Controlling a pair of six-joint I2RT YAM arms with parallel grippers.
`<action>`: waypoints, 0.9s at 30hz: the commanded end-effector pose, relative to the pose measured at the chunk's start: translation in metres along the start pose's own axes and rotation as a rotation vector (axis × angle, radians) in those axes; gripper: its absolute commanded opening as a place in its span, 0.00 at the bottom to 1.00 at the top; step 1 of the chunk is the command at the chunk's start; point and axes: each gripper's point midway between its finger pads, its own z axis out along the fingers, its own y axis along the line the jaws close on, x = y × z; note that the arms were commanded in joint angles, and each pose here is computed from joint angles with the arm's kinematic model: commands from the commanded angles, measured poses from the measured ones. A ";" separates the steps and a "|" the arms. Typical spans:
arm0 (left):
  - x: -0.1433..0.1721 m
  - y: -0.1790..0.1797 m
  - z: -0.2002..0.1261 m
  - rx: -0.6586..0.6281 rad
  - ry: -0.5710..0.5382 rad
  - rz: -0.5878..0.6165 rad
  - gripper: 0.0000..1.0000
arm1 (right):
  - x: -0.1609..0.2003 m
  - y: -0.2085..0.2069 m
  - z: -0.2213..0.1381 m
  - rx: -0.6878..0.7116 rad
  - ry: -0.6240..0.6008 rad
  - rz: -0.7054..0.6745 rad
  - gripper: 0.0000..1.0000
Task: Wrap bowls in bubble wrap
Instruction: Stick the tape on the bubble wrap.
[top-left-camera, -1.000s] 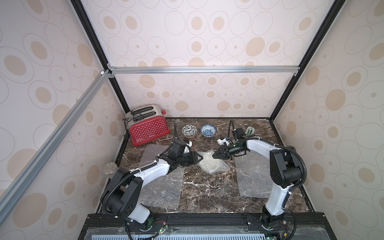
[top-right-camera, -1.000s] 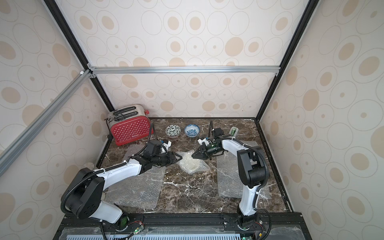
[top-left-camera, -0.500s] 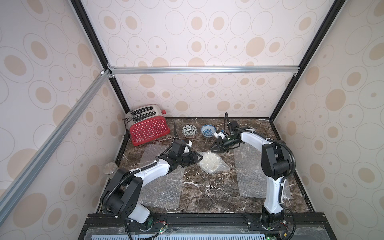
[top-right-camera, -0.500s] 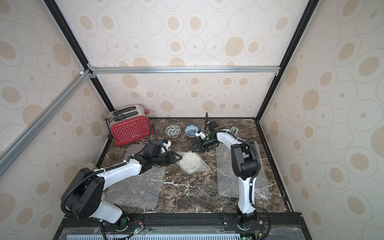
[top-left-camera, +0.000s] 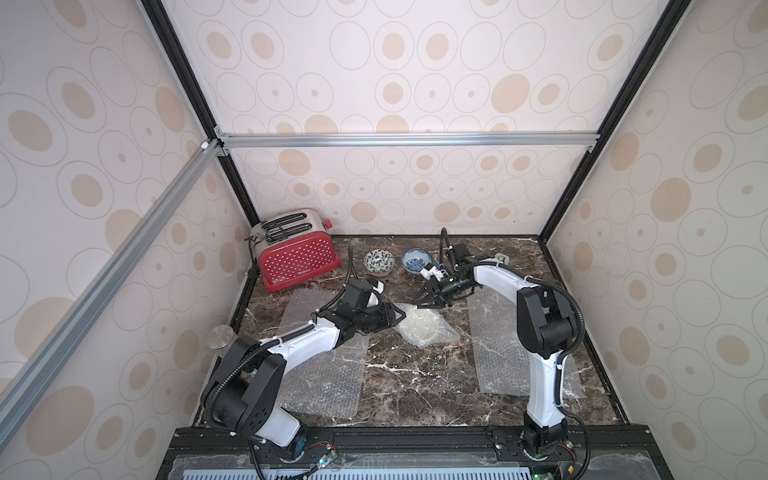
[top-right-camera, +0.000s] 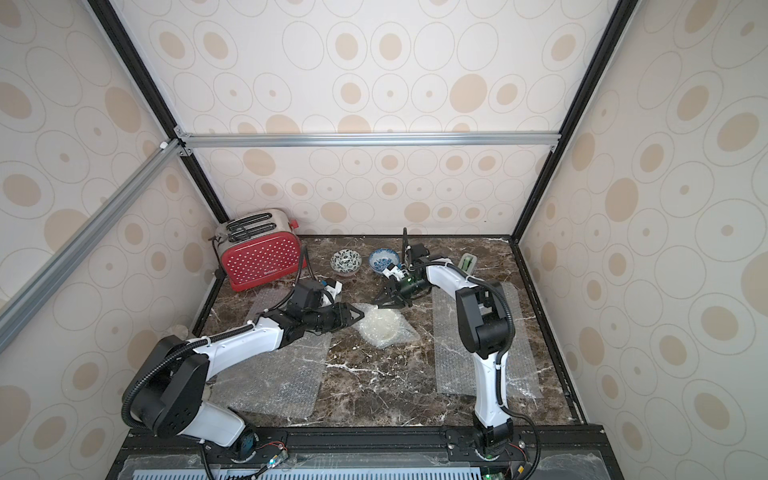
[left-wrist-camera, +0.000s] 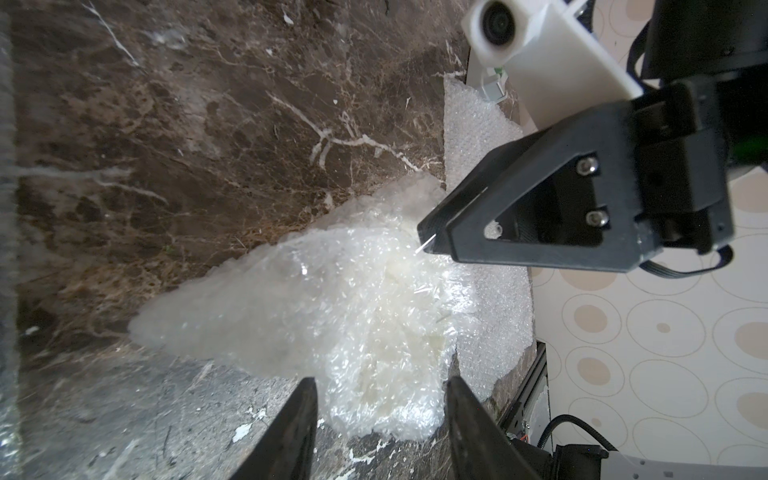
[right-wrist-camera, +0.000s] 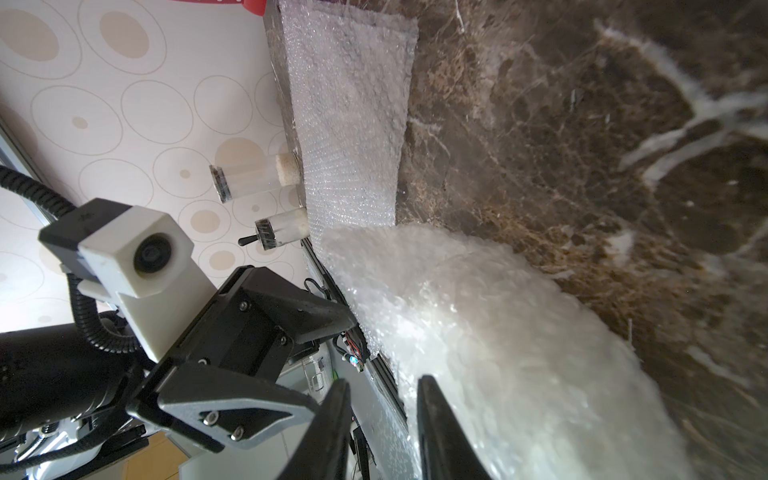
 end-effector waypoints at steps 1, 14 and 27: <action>-0.004 -0.004 0.001 0.001 -0.009 0.003 0.50 | 0.002 0.009 0.005 -0.037 0.033 -0.017 0.31; -0.004 -0.004 -0.001 -0.003 -0.012 0.002 0.50 | 0.013 0.016 0.009 -0.074 0.074 -0.035 0.31; -0.005 -0.003 -0.001 -0.004 -0.019 -0.005 0.50 | 0.092 0.027 0.001 -0.158 0.143 -0.030 0.30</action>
